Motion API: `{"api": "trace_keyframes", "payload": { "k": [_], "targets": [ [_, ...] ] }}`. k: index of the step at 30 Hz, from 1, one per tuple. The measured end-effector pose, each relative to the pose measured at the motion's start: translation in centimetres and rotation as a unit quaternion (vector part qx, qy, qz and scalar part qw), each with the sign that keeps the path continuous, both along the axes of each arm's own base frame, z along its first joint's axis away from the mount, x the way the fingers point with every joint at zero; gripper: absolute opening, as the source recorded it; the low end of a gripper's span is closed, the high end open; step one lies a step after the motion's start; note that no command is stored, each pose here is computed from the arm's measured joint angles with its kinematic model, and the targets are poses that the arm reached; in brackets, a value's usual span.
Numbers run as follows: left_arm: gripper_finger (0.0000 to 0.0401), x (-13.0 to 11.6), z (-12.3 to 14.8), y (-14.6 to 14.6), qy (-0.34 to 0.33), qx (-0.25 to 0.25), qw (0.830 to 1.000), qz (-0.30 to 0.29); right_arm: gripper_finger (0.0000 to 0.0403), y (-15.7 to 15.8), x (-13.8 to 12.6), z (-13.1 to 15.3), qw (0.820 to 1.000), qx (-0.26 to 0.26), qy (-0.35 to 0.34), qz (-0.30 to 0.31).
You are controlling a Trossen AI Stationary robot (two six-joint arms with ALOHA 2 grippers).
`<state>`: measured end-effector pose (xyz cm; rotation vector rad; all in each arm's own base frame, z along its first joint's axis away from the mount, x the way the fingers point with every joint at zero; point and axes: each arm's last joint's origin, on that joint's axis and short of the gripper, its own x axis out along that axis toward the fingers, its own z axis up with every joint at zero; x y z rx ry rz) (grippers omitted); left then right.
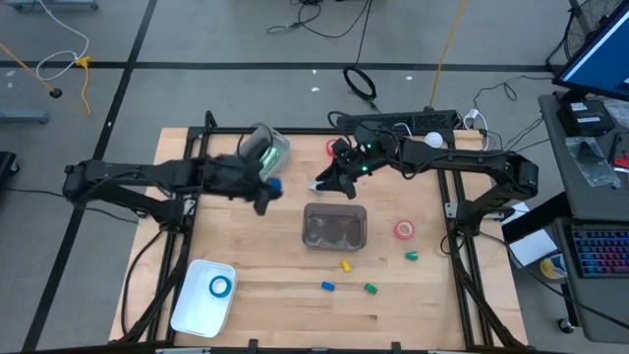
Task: Pick and place Stapler, Stapler remover, tape
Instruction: Put the blue tape into the white bin
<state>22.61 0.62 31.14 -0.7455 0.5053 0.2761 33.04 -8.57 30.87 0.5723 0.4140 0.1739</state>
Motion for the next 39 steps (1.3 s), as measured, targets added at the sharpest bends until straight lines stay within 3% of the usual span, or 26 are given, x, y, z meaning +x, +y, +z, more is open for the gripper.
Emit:
{"api": "trace_keyframes", "payload": {
  "k": [2,5,10,15,18,24,29,39],
  "targets": [
    [0.0035,-0.6,-0.5,-1.4,0.037,-0.064,0.997,-0.011,0.0195,-0.1,0.0,-0.1,1.0,-0.004,0.002,0.0],
    [0.0035,-2.0,-1.8,-3.7,0.134,-0.152,0.979,-0.018,0.0195,-0.3,-0.1,-0.1,1.0,-0.006,0.001,-0.003],
    [0.0035,-4.5,-2.9,-7.4,0.273,-0.265,0.925,0.003,0.0191,-1.0,-0.3,-0.1,1.0,-0.007,0.001,-0.012],
    [0.0035,-7.8,-3.8,-9.8,0.404,-0.292,0.864,0.071,0.0191,-1.7,-0.5,-0.1,1.0,-0.007,0.001,-0.023],
    [0.0035,-8.9,-4.3,-10.9,0.445,-0.283,0.843,0.11,0.0193,-2.1,-0.6,-0.1,1.0,-0.007,0.002,-0.029],
    [0.0035,-8.0,-5.2,-12.9,0.427,-0.264,0.858,0.111,0.0192,-2.5,-0.8,-0.1,0.999,-0.008,0.001,-0.036],
    [0.0035,-7.4,-6.4,-14.4,0.463,-0.26,0.843,0.094,0.0188,-2.5,-0.8,-0.1,0.999,-0.008,0.001,-0.036],
    [0.0035,-7.6,-8.6,-16.5,0.493,-0.22,0.835,0.107,0.0191,-2.5,-0.8,-0.1,0.999,-0.016,-0.001,-0.033]
  ]
}}
